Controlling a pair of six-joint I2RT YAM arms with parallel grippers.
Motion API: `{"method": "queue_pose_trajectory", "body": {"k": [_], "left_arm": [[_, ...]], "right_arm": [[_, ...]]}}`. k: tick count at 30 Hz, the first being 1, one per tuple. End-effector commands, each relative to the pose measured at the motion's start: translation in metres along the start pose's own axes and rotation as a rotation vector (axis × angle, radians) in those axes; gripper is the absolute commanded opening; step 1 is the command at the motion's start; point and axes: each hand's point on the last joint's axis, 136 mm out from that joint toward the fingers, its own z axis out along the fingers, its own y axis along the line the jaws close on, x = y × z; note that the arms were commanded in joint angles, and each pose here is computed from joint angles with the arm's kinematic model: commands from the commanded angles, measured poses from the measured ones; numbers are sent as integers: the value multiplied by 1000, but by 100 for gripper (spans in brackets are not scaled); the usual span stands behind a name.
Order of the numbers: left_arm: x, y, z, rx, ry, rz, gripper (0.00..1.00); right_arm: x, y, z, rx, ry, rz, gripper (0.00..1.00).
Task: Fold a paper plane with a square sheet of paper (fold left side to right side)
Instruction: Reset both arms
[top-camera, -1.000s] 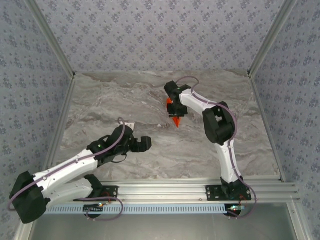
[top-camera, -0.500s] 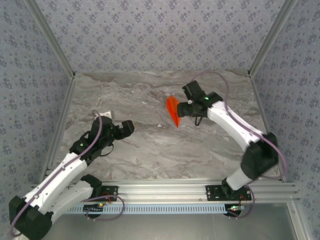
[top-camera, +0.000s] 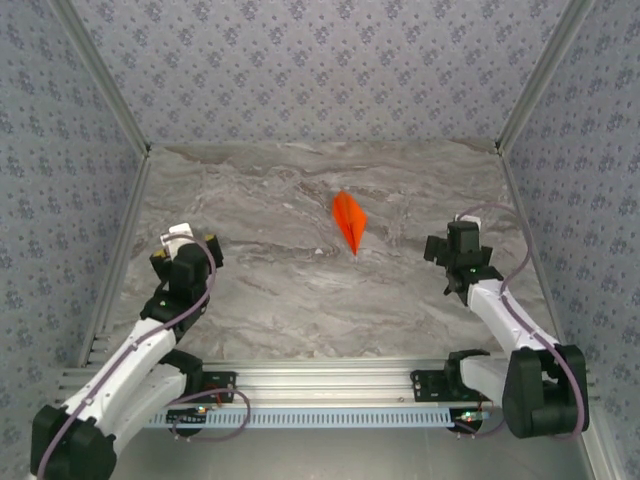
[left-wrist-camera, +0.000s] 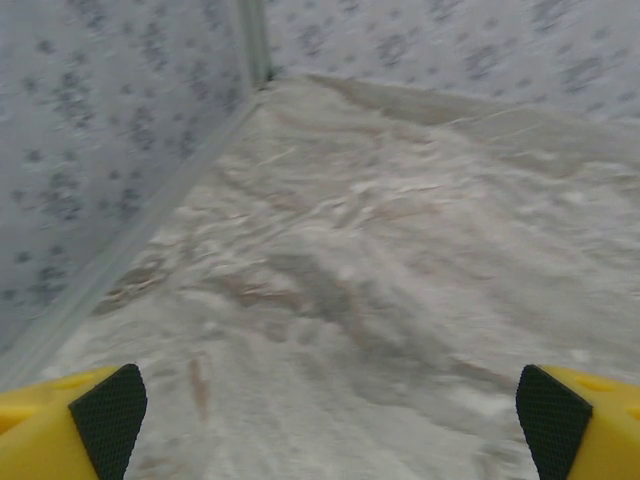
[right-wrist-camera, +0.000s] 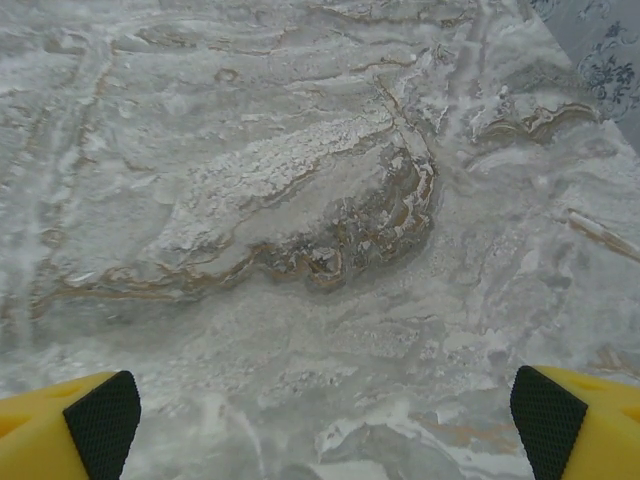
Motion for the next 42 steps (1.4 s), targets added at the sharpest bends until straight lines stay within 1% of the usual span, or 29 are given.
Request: {"method": "queue_pose_trajectory", "body": {"k": [1, 5, 6, 7, 8, 11, 12, 13, 15, 21, 23, 25, 29, 31, 33, 34, 42], "left_arm": [[-4, 13, 11, -54, -56, 0, 98], [0, 8, 23, 10, -53, 32, 98], [3, 7, 28, 24, -44, 42, 98], [7, 6, 33, 40, -33, 51, 98], [10, 4, 38, 57, -25, 55, 98], [16, -1, 51, 100, -28, 64, 98], [16, -3, 54, 117, -46, 60, 98], [16, -7, 57, 144, -68, 57, 98], [17, -12, 62, 193, -98, 44, 98], [12, -31, 79, 308, -123, 36, 98], [12, -38, 87, 340, -102, 61, 98], [15, -43, 93, 364, -109, 71, 98], [31, -47, 110, 378, -110, 66, 98], [36, -52, 119, 382, -9, 92, 98], [35, -50, 126, 375, 10, 75, 98], [33, -45, 129, 347, 6, 59, 98], [34, -47, 128, 350, 10, 68, 98]], "right_arm": [[-38, 7, 10, -40, -203, 21, 100], [-34, 16, 25, -69, -262, -10, 100], [-32, 19, 30, -78, -256, -42, 100], [-33, 23, 32, -95, -249, -59, 100], [-38, 28, 33, -116, -280, -71, 100], [-45, 33, 39, -120, -305, -136, 100], [-45, 33, 43, -130, -327, -132, 100], [-39, 30, 50, -141, -308, -109, 100], [-30, 27, 58, -156, -339, -79, 100], [-30, 25, 61, -181, -308, -59, 100], [-30, 25, 62, -182, -307, -59, 100], [-30, 25, 61, -184, -306, -59, 100], [-30, 25, 62, -183, -305, -59, 100], [-30, 26, 62, -185, -305, -60, 100], [-30, 25, 62, -184, -304, -60, 100], [-29, 25, 62, -183, -303, -61, 100], [-31, 30, 62, -200, -299, -81, 100]]}}
